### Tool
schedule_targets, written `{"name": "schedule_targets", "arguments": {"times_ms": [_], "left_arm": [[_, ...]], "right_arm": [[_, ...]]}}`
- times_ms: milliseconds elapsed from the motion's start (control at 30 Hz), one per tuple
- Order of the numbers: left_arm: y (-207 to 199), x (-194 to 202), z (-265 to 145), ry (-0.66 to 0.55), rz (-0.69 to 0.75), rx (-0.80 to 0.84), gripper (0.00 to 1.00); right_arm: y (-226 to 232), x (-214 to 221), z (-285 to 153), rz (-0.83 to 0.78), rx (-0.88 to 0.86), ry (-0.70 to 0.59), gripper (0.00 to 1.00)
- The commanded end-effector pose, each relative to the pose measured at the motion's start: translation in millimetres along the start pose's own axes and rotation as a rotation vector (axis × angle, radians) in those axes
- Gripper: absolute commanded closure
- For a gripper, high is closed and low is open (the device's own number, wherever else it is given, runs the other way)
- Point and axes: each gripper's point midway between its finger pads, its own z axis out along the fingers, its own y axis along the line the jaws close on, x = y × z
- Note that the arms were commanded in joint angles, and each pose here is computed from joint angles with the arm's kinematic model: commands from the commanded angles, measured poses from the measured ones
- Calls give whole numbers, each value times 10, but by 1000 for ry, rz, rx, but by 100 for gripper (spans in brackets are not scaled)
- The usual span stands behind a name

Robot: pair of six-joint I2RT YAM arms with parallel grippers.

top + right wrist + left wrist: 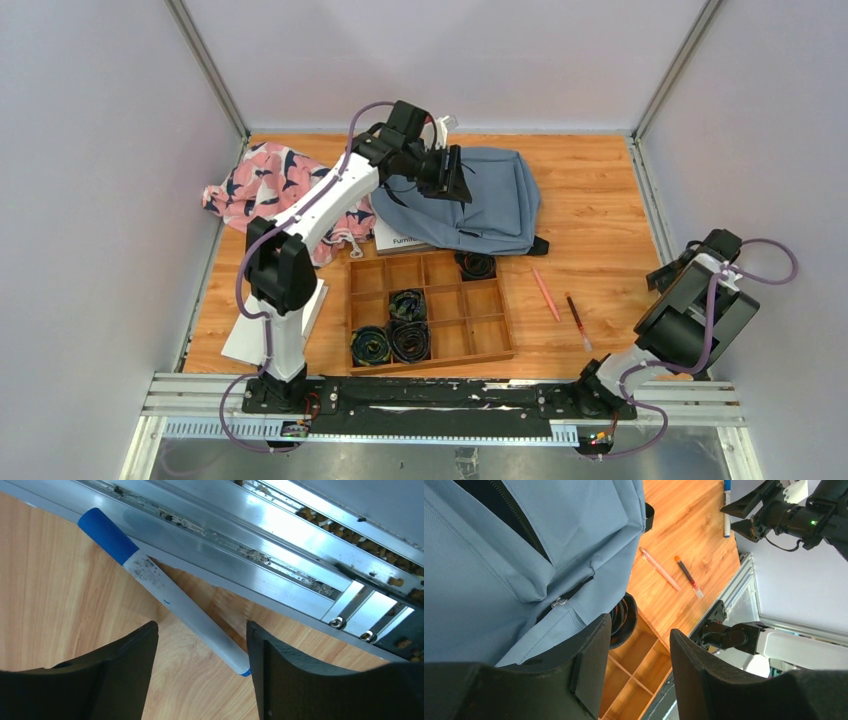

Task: Pack the student bag
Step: Pick up the stationery from the center of the board.

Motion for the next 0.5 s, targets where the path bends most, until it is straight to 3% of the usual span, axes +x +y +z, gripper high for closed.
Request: {"name": "schedule_targets", "arguments": {"times_ms": [0,200,300,367,467], "left_arm": [[-5,76,52,18,-13,23,48],[112,191,84,37,-21,-2,47],[125,195,62,19,-43,7,47],[133,168,24,-1,-62,19,47],[187,129,-64,-28,-75,13,47]], "right_arm": [[129,218,169,27,-107,102,36],[260,371,180,19,-166,141,60],[344,423,142,-21,-172,146,80],[396,459,96,-56,-168,143,99],[508,513,7,-117,-170,130,100]]}}
